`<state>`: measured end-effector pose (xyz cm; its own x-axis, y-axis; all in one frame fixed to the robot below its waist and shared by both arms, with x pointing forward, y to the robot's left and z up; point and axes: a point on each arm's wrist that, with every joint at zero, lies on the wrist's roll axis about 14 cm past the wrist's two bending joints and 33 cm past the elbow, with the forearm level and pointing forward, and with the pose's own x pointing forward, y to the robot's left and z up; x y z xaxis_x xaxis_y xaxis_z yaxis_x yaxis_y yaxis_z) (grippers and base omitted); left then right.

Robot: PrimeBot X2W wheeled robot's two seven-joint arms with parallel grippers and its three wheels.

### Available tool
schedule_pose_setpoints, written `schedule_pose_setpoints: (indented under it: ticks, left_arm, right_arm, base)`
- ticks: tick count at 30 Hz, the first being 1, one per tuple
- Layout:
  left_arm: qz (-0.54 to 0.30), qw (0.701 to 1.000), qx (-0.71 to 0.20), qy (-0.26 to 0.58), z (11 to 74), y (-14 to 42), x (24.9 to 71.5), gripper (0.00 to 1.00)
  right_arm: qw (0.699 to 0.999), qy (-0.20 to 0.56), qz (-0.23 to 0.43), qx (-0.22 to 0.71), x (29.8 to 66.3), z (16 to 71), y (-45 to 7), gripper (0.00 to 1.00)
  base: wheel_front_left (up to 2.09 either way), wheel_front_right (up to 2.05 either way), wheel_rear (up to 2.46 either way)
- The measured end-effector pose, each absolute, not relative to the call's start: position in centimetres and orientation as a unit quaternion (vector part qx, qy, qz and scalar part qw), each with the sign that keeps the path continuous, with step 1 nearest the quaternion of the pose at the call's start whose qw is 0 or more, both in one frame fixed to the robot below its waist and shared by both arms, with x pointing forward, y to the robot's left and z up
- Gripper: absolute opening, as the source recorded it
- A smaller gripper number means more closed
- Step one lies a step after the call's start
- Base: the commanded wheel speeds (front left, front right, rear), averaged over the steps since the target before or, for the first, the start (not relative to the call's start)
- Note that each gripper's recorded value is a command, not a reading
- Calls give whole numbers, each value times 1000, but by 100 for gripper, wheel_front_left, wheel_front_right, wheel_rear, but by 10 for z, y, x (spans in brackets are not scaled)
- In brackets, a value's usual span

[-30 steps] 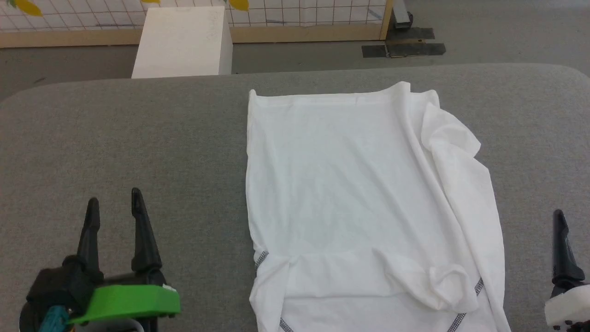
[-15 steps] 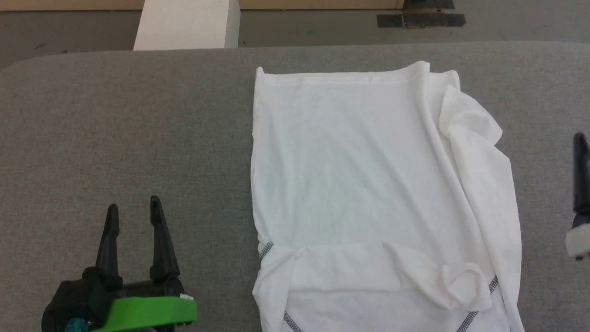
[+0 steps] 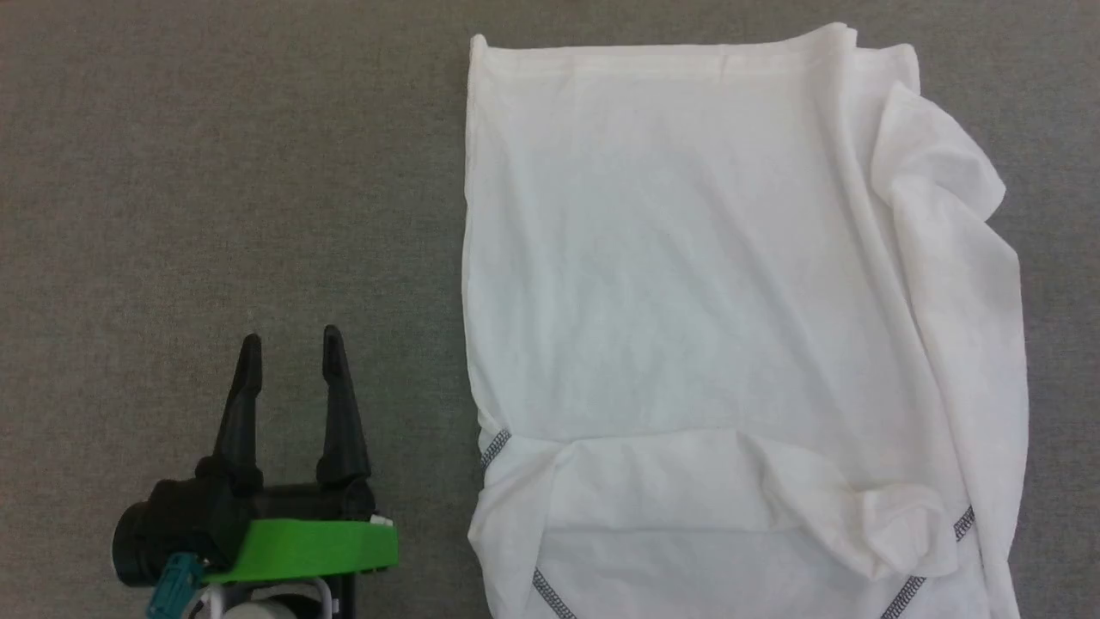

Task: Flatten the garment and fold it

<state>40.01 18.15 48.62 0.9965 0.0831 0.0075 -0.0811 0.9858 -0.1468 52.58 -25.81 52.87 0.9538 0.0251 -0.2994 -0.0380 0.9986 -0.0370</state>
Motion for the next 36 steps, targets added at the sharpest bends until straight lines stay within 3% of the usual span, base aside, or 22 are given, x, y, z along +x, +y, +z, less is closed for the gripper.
schedule_pose_setpoints:
  ticks: [8,16,17,18,19,20,27,36]
  left_arm:
    - [48,996,-66,18,466,182,405,100]
    - [73,995,-52,34,456,197,399,100]
    - [75,995,-50,36,455,199,398,100]
    - [78,995,-47,38,454,201,397,100]
    - [80,995,-46,39,453,202,397,100]
    - [83,995,-44,41,453,204,396,100]
    - [84,995,-42,38,455,207,393,100]
    - [70,997,-39,11,476,206,386,100]
  right_arm:
    - [955,294,29,-39,542,449,-256,100]
    - [937,343,51,-36,555,401,-238,100]
    - [935,350,54,-34,556,395,-235,95]
    - [931,360,57,-33,555,387,-233,38]
    - [927,370,59,-30,554,380,-231,11]
    - [923,379,60,-26,553,374,-228,0]
    - [930,363,43,-27,554,381,-238,0]
    - [957,284,-41,-37,542,445,-300,0]
  base:
    - [0,0,0]
    - [0,0,0]
    - [0,0,0]
    - [0,0,0]
    - [0,0,0]
    - [0,0,0]
    - [0,0,0]
    - [0,0,0]
